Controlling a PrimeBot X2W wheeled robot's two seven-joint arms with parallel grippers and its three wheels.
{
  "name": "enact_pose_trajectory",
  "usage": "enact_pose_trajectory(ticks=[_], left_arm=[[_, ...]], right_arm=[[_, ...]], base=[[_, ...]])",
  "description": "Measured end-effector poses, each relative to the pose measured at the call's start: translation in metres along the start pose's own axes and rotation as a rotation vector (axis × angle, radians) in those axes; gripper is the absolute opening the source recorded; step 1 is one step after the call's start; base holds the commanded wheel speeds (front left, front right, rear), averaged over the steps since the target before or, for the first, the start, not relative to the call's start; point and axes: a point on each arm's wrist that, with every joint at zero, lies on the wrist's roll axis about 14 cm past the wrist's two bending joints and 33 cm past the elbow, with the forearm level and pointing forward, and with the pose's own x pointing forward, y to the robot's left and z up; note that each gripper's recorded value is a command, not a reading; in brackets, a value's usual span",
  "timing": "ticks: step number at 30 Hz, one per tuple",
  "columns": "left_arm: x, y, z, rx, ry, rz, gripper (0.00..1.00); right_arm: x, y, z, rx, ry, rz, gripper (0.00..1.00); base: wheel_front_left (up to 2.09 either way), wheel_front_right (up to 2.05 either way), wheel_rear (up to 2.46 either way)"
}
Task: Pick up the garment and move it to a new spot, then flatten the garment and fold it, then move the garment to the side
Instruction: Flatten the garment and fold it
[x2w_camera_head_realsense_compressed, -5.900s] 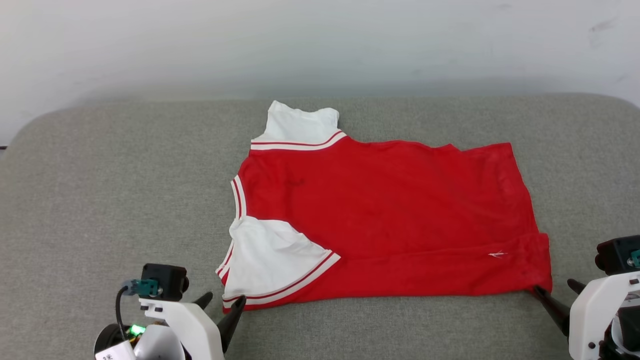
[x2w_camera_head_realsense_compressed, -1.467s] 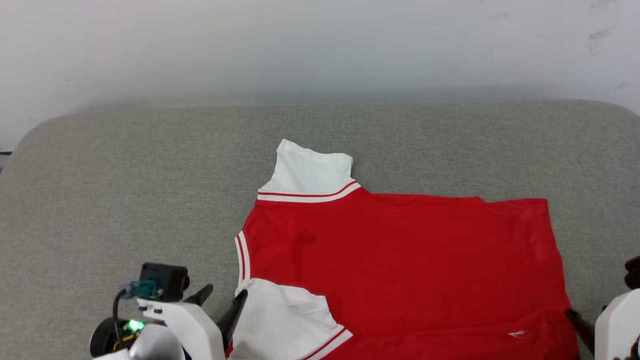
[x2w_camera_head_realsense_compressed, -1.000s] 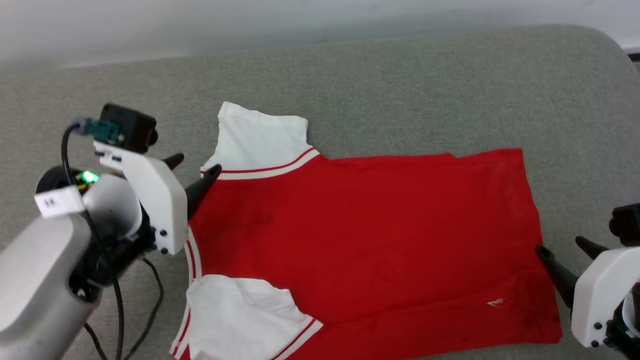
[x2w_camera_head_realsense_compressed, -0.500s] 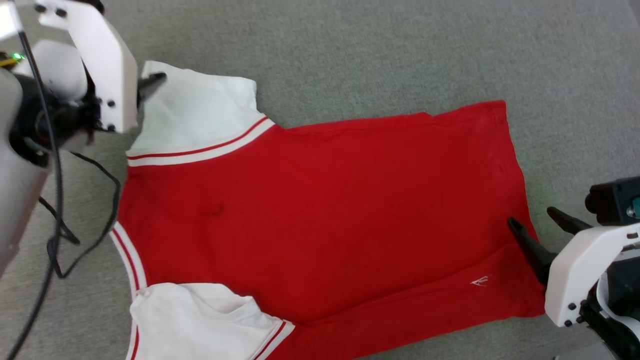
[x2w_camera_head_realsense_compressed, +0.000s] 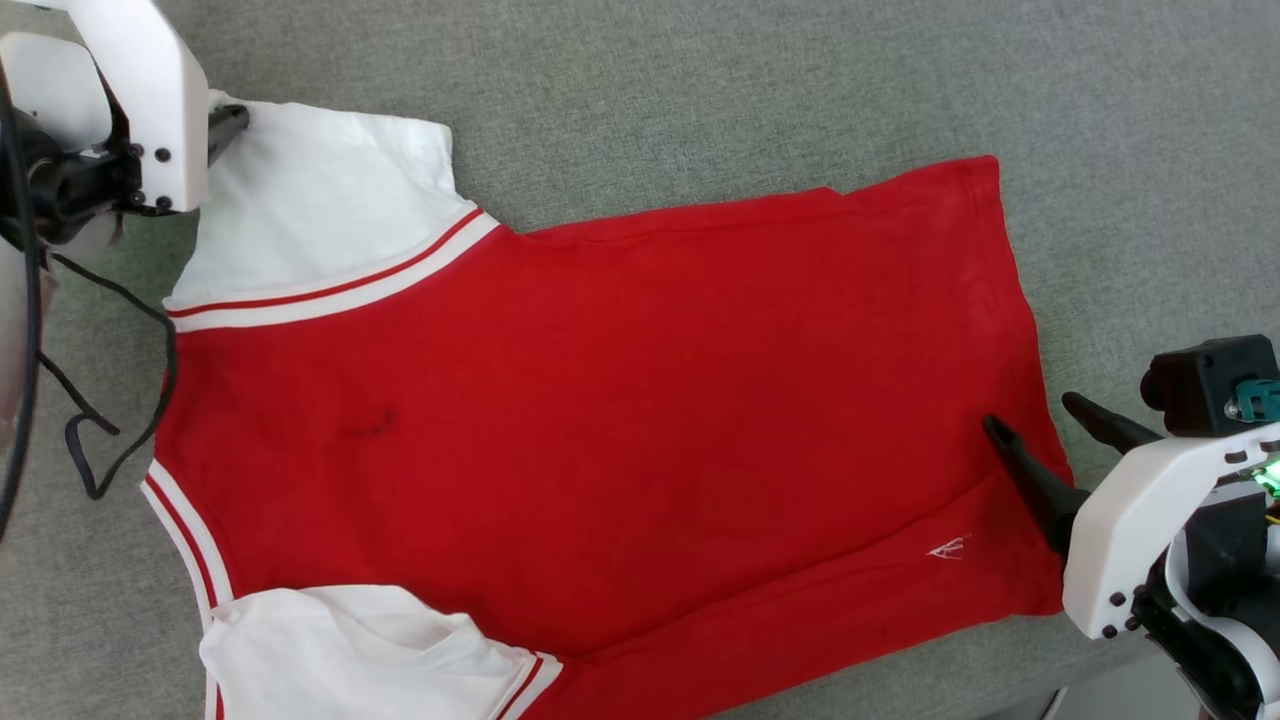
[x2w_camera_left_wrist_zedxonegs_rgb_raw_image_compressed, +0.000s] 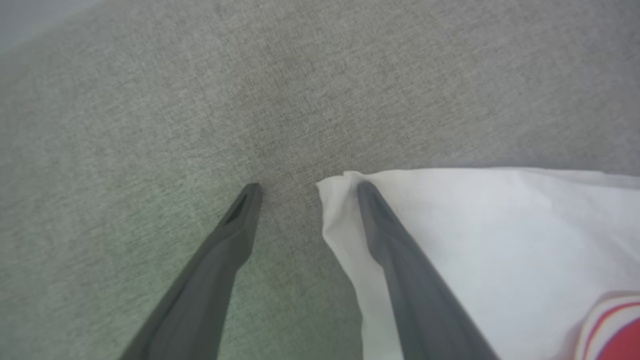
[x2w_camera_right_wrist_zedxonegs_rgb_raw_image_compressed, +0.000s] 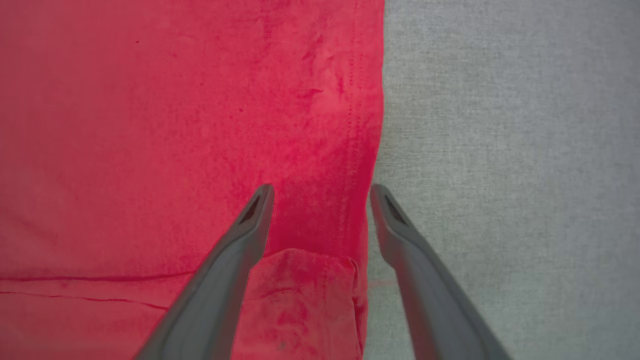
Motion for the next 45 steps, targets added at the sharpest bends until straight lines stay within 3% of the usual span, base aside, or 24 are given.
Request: enact_pose_trajectory(ticks=[2, 3, 4, 5, 10, 19, 24, 36, 45], left_arm=[[0.004, 0.0, -0.003, -0.007, 0.021, -0.008, 1.0], [0.006, 0.0, -0.006, -0.016, 0.034, -0.015, 0.72], [0.007, -0.003, -0.008, -0.022, 0.05, -0.032, 0.09], [0.007, -0.005, -0.009, -0.032, 0.064, -0.049, 0.0], [0.007, -0.016, -0.011, -0.051, 0.063, -0.107, 0.0], [-0.021, -0.024, 0.023, -0.084, -0.165, -0.138, 0.0], [-0.051, -0.027, 0.037, -0.035, -0.25, -0.138, 0.0], [-0.102, -0.036, 0.027, 0.089, -0.346, -0.152, 0.0], [-0.111, -0.041, 0.01, 0.114, -0.359, -0.158, 0.0]], right_arm=[[0.002, 0.0, -0.001, 0.001, 0.002, -0.001, 1.0], [0.002, 0.0, -0.001, 0.001, 0.005, -0.001, 1.0], [0.003, 0.0, -0.002, 0.001, 0.006, -0.001, 1.0], [0.004, 0.0, -0.002, 0.001, 0.007, -0.001, 1.0], [0.006, -0.002, 0.003, -0.007, 0.0, -0.004, 1.0], [0.0, -0.015, 0.026, -0.069, -0.013, -0.024, 1.0], [0.004, -0.016, 0.046, -0.097, -0.009, -0.006, 1.0], [0.049, -0.021, 0.084, -0.089, 0.065, 0.009, 1.0], [0.091, -0.018, 0.077, -0.118, 0.18, -0.001, 1.0]], base=[[0.0, 0.0, 0.0], [0.0, 0.0, 0.0], [0.0, 0.0, 0.0], [0.0, 0.0, 0.0], [0.0, 0.0, 0.0], [0.0, 0.0, 0.0], [0.0, 0.0, 0.0], [0.0, 0.0, 0.0], [0.0, 0.0, 0.0]])
